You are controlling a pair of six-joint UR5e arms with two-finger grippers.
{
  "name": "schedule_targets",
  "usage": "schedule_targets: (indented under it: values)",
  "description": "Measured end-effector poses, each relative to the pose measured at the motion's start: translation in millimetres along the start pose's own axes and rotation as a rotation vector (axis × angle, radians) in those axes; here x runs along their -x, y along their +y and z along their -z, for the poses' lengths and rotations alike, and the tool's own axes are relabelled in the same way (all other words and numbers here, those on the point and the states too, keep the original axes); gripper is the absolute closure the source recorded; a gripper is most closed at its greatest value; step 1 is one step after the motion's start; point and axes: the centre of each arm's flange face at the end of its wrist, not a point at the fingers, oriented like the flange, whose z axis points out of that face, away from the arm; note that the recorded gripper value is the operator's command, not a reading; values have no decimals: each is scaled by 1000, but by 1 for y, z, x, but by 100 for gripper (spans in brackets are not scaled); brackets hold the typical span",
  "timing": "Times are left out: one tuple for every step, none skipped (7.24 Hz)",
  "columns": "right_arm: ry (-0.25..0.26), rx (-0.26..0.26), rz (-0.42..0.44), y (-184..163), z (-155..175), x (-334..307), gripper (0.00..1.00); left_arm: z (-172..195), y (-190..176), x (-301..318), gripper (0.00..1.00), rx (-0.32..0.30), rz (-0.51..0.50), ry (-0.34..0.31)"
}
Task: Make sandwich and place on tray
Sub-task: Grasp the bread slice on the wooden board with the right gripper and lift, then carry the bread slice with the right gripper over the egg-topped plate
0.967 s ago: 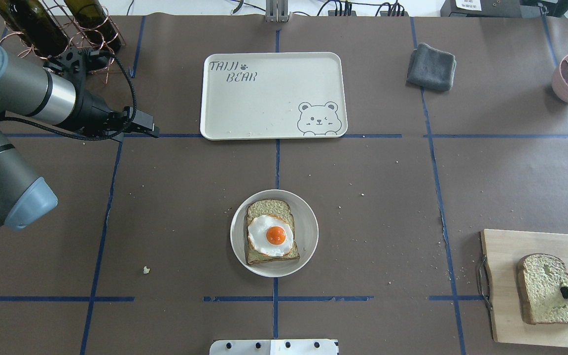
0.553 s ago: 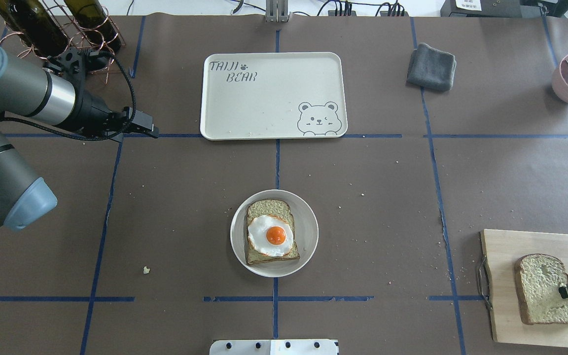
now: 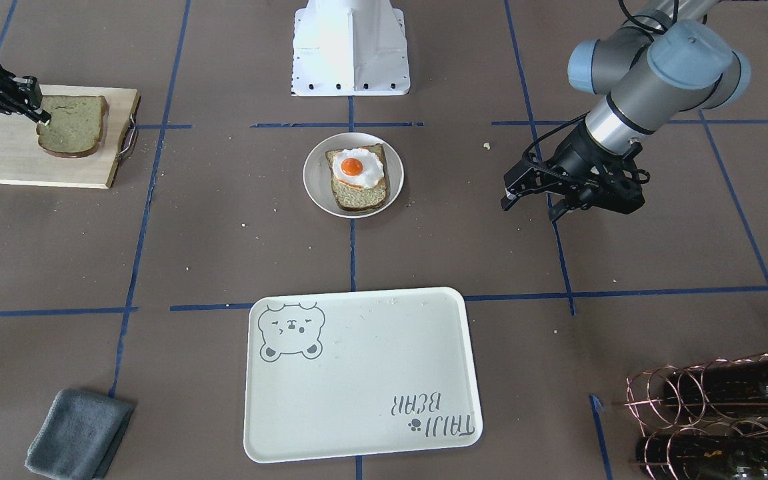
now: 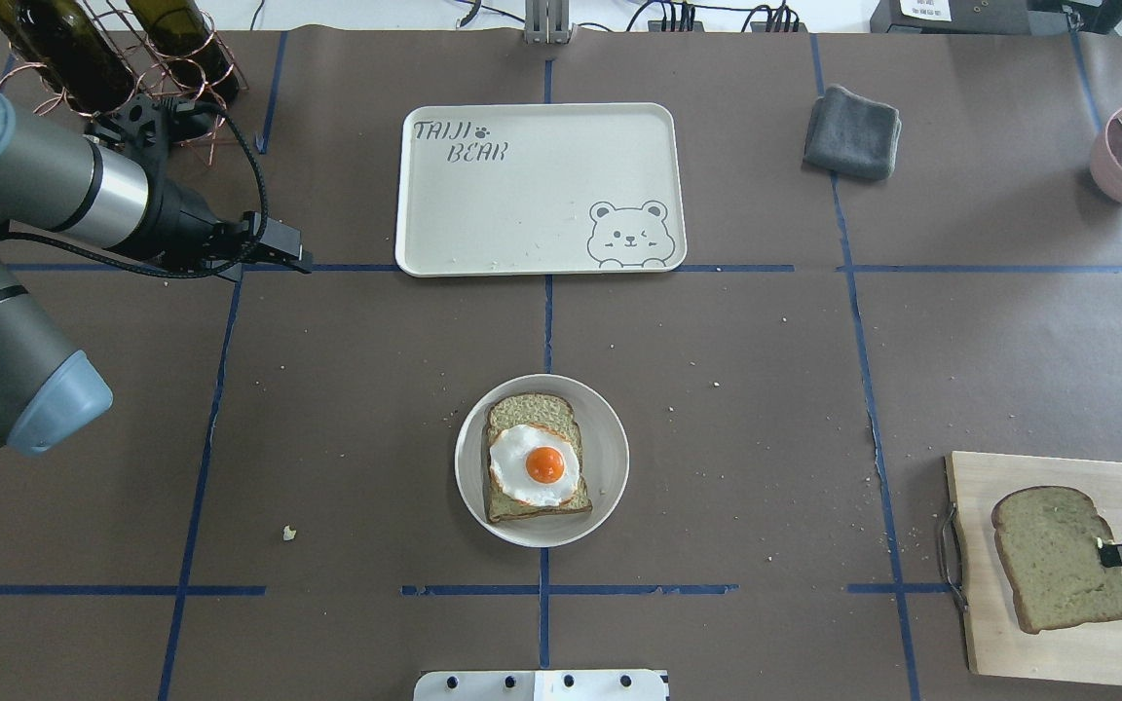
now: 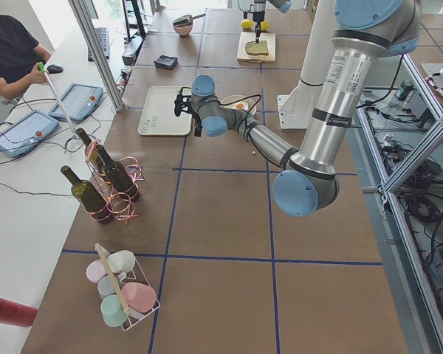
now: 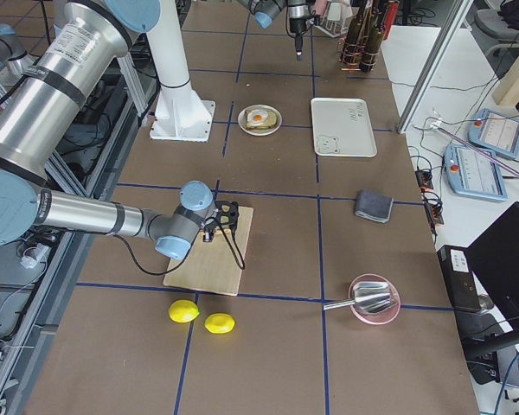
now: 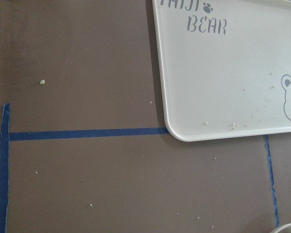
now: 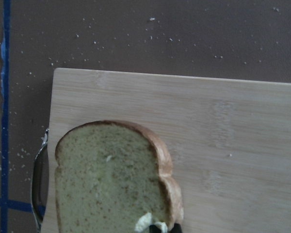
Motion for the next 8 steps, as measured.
schedule_targets:
  values:
    - [-47,-38,5,-11,8,8,100,0,0,0,0,0,0,0]
    - [-102,-65,9,-27,15,20,100,0,0,0,0,0,1,0]
    - [-162,-84,8,-47,21,38,100,-1,-1,0,0,0,0,0]
    - [-226,-102,-9,-74,24,66,100,-2,-1,0,0,2,1,-1]
    - [-283,-113,-43,-108,22,104,100,-4,-2,1,0,4,2,-3]
    - [-315,-113,-77,-147,18,154,100,-5,-2,2,0,5,2,-5]
    - [-322,-99,-99,-184,10,216,100,-6,-2,2,0,6,3,-6]
    - [-318,-75,-112,-207,-3,285,100,-6,-2,3,0,6,4,-6]
